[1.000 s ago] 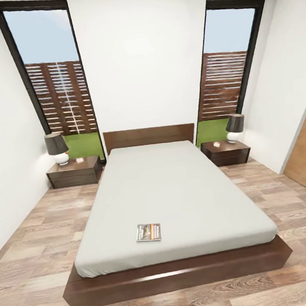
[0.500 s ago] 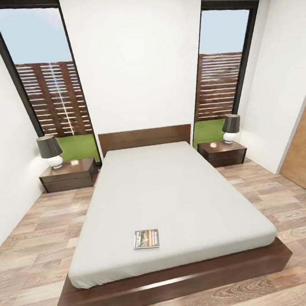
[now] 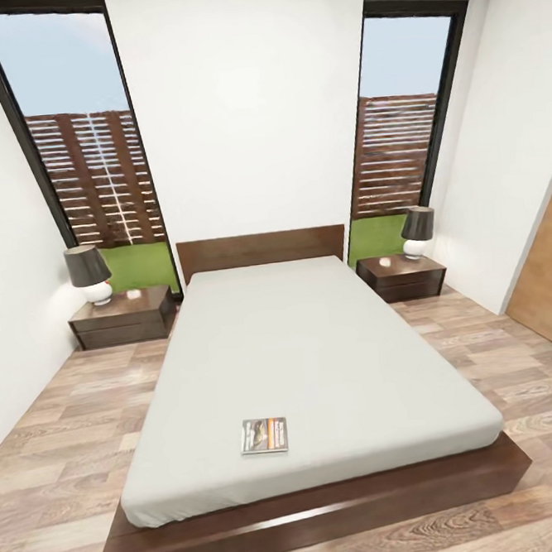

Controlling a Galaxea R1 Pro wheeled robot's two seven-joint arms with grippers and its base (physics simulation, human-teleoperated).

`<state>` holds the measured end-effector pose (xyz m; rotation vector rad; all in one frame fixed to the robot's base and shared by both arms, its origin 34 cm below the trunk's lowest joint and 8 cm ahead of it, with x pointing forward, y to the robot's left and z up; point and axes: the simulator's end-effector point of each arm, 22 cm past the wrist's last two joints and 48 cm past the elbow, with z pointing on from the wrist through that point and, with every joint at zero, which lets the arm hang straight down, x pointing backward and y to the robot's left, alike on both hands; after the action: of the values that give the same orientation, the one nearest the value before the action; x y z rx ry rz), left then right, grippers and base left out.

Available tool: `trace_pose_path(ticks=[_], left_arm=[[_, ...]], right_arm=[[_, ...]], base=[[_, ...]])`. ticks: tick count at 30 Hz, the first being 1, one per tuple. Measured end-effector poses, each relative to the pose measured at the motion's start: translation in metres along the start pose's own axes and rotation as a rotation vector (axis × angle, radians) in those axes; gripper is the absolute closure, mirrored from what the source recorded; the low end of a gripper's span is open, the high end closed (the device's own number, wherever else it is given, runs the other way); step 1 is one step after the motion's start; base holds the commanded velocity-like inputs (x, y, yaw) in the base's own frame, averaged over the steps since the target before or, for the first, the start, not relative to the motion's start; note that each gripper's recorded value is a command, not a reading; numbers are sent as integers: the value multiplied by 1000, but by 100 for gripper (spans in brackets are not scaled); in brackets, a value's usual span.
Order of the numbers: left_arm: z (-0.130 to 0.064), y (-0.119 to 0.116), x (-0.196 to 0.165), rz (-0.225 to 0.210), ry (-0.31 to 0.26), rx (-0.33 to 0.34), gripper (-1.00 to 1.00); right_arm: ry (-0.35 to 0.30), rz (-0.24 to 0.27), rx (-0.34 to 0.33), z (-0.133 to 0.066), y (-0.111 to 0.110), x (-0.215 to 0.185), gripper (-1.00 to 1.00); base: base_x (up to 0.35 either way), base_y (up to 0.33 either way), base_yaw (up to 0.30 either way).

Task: In the bedroom, move the book from the bed onto either nightstand, and place the two sandals side by side next to the bed.

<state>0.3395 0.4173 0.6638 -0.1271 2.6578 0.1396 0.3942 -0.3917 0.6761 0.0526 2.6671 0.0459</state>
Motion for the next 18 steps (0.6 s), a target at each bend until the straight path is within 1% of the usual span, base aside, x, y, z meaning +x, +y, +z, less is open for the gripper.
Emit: trace_pose_path(ticks=[8,18], left_arm=[[0,0,0,0,0,0,-100],[0,-2,-2,1,-6,6,-100]], right_arm=[[0,-1,0,0,0,0,-100],[0,-1,0,0,0,0,-100]], base=[[125,1,0],[33,0,0]])
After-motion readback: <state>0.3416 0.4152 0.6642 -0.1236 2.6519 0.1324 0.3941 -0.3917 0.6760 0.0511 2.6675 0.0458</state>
